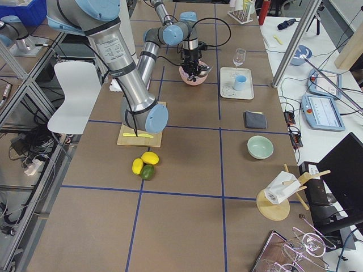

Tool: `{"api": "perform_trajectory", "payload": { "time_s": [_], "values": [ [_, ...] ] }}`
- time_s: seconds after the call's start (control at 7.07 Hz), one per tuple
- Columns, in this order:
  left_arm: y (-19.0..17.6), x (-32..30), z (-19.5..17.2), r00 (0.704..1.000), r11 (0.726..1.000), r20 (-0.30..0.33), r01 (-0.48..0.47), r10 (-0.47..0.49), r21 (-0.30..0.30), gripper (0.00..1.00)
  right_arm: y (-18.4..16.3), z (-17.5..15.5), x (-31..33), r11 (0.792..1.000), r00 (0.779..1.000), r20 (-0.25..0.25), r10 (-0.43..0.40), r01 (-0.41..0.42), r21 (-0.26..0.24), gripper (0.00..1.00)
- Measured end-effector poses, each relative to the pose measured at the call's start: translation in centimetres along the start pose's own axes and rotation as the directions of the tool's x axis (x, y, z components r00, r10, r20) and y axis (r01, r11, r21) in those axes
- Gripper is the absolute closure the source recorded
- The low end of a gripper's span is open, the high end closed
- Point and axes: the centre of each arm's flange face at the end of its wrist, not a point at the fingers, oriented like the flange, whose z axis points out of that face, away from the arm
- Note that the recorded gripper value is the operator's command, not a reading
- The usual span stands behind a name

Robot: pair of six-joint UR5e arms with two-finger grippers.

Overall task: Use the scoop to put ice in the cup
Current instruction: 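Hold the bowl rim with left gripper while right brings scoop over ice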

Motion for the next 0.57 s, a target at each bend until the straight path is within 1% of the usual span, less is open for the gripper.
{"api": "perform_trajectory", "payload": {
  "time_s": [0.28,0.57],
  "values": [
    [-0.5,-0.1,0.5,1.000,1.000,-0.003,0.023,-0.023,0.001,0.00,-0.1,0.6,-1.0,1.000,1.000,-0.008,-0.019,0.019,-0.013,1.00],
    [-0.5,-0.2,1.0,1.000,1.000,-0.004,0.021,-0.021,-0.003,0.00,0.0,0.6,-1.6,0.999,1.000,-0.005,-0.025,0.025,-0.045,1.00]
  ]
}}
